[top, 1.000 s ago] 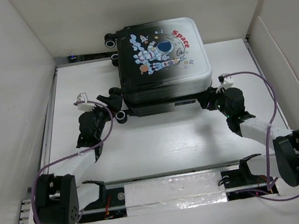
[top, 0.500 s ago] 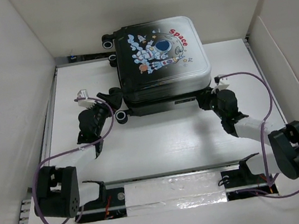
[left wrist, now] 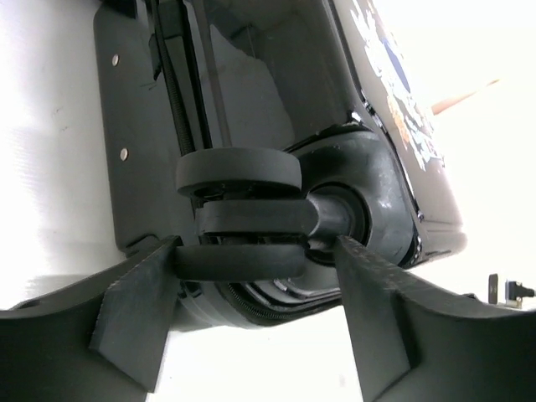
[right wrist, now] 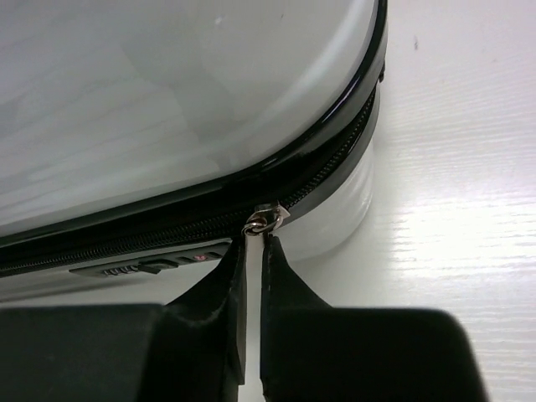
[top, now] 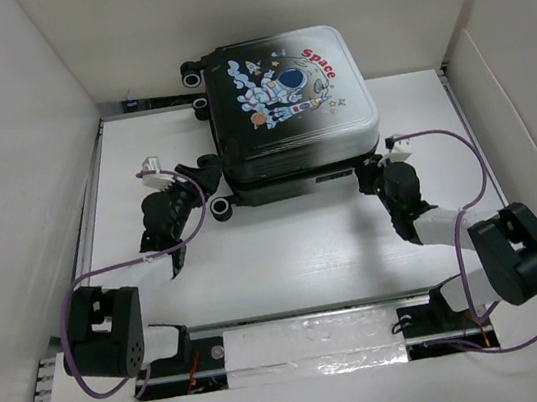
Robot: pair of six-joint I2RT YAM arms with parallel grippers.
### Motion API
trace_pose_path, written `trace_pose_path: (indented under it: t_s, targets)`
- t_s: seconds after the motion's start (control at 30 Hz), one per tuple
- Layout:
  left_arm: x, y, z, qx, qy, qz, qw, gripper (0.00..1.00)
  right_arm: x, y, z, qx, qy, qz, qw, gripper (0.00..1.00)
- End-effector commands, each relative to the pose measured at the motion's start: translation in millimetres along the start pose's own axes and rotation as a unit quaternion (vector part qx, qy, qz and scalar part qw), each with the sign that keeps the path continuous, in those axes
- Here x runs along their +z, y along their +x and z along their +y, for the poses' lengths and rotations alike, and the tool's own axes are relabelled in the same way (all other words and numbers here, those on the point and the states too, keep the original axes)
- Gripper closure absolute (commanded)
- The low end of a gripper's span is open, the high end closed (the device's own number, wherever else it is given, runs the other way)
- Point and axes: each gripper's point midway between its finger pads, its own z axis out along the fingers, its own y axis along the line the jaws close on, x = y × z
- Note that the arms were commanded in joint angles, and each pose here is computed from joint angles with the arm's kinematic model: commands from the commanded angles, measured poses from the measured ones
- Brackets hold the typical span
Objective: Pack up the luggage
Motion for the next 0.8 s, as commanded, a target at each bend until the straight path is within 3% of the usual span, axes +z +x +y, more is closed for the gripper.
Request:
trace_pose_path:
  t_s: [0.0,0.07,0.1,0.2,0.4,0.53,0.63,0.73,0.77]
  targets:
    - [6.7,-28.8,-49.4,0.019,0.089,-0.038,0.995,0.41,5.3,-38.8,8.6,0.01,0.0,-0.076,0.997,1.0]
    - [6.8,-30.1,-50.0,0.022,0.093,-0.044,0.994,0.58,0.6,-32.3,12.7,0.003,-0.002,-0.07,0.998,1.0]
    - [7.0,-30.5,-50.7,0.024,0.095,-0.044,0.994,0.73,-1.0,-31.6,11.0,0.003,0.001,-0.069,0.998,1.0]
    - [9.6,-27.6,-55.9,0.036,0.107,-0.038,0.993,0.96,-8.0,-20.1,27.6,-0.012,-0.028,-0.043,0.999,1.0]
    - [10.3,-7.3,-78.8,0.048,0.159,-0.011,0.986,1.0,-20.9,8.6,76.3,-0.041,-0.084,0.015,0.995,1.0]
    - [3.8,7.7,-92.9,0.038,0.186,0.004,0.982,1.0,-45.1,46.2,153.0,-0.048,-0.181,0.05,0.981,1.0]
    - [-2.0,16.1,-107.7,0.043,0.198,0.005,0.979,1.0,-42.7,68.2,187.5,-0.06,-0.201,0.067,0.976,1.0]
    - [-9.2,9.3,-113.1,0.05,0.202,-0.006,0.978,1.0,-42.3,67.5,191.9,-0.052,-0.206,0.063,0.975,1.0]
    - [-9.2,8.1,-106.5,0.054,0.185,-0.011,0.981,1.0,-37.9,63.9,174.7,-0.047,-0.192,0.062,0.978,1.0]
